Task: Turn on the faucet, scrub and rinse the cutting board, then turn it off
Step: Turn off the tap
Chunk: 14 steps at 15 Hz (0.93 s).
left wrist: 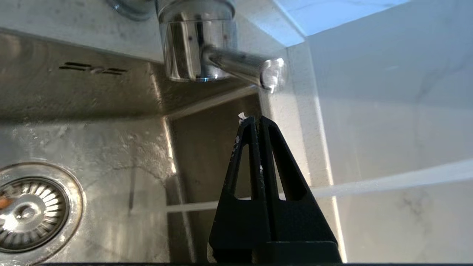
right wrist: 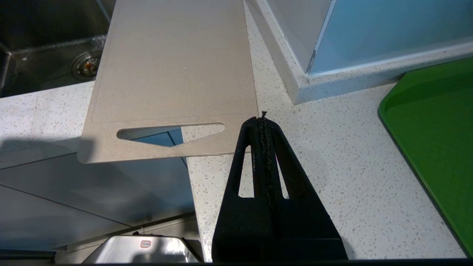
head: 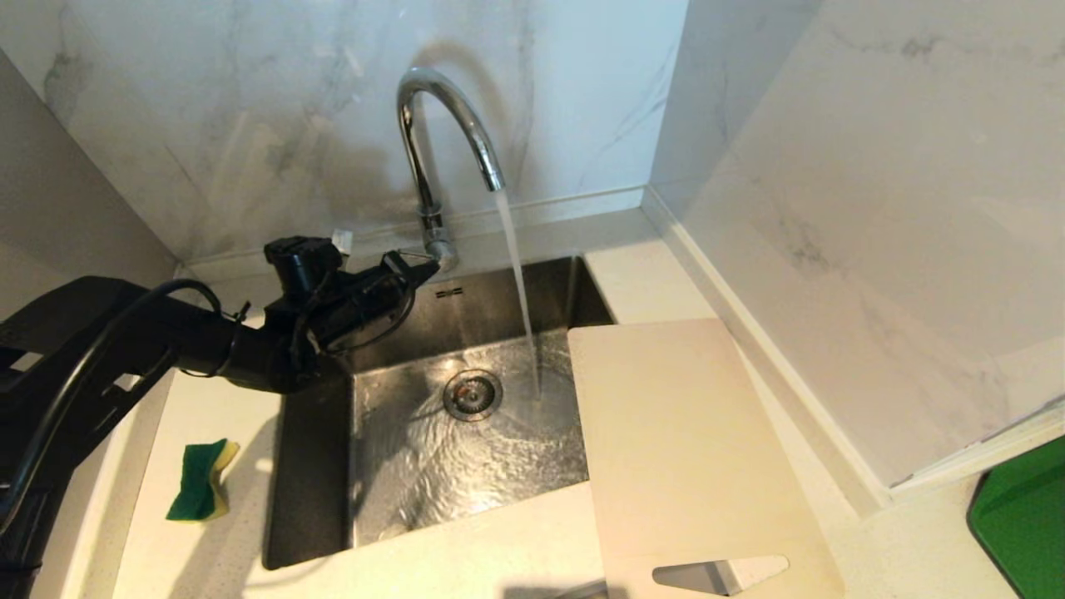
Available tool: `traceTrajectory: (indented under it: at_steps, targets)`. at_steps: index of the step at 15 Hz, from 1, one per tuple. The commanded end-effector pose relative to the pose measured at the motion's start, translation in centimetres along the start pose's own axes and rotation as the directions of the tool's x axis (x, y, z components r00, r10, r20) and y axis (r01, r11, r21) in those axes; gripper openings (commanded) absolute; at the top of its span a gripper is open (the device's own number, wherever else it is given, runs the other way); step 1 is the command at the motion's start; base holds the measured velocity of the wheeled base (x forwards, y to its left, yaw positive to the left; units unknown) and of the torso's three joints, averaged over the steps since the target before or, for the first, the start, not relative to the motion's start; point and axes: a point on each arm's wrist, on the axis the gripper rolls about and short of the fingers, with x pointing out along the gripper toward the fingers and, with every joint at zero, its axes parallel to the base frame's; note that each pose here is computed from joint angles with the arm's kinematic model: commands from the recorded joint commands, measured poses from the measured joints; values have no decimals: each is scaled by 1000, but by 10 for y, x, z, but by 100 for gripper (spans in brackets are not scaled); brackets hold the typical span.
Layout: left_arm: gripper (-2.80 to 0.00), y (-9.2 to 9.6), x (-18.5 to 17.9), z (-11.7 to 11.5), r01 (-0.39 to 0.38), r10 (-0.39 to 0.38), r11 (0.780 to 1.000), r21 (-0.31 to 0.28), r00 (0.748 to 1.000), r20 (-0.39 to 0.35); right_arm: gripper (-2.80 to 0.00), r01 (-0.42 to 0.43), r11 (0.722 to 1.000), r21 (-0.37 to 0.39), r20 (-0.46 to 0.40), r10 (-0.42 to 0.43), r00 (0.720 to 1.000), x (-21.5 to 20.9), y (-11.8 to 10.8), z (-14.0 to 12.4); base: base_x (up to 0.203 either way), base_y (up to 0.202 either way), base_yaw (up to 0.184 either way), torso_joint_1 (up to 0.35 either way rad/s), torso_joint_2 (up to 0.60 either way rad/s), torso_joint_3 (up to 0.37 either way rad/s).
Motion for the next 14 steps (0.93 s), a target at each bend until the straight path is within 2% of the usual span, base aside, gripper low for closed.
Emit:
traceTrajectory:
  at_steps: [1, 6, 9, 14]
  targets:
    - [-280, 7, 2, 8, 4, -4, 1000, -4, 1000, 26, -280, -1, 1000, 0, -1, 1, 1000, 0, 0, 0, 0, 0, 0, 0, 0, 0]
    - [-280, 5, 7, 17, 20, -19, 1000, -4, 997, 76, -280, -1, 1000, 0, -1, 1, 1000, 0, 0, 0, 0, 0, 0, 0, 0, 0]
    - [-280, 7, 9, 17, 21, -16, 999, -49, 996, 88, -280, -1, 1000, 0, -1, 1, 1000, 0, 0, 0, 0, 0, 0, 0, 0, 0]
    - [-280, 13, 10, 23, 19, -14, 999, -46, 995, 103, -280, -1, 1000, 0, -1, 1, 1000, 0, 0, 0, 0, 0, 0, 0, 0, 0]
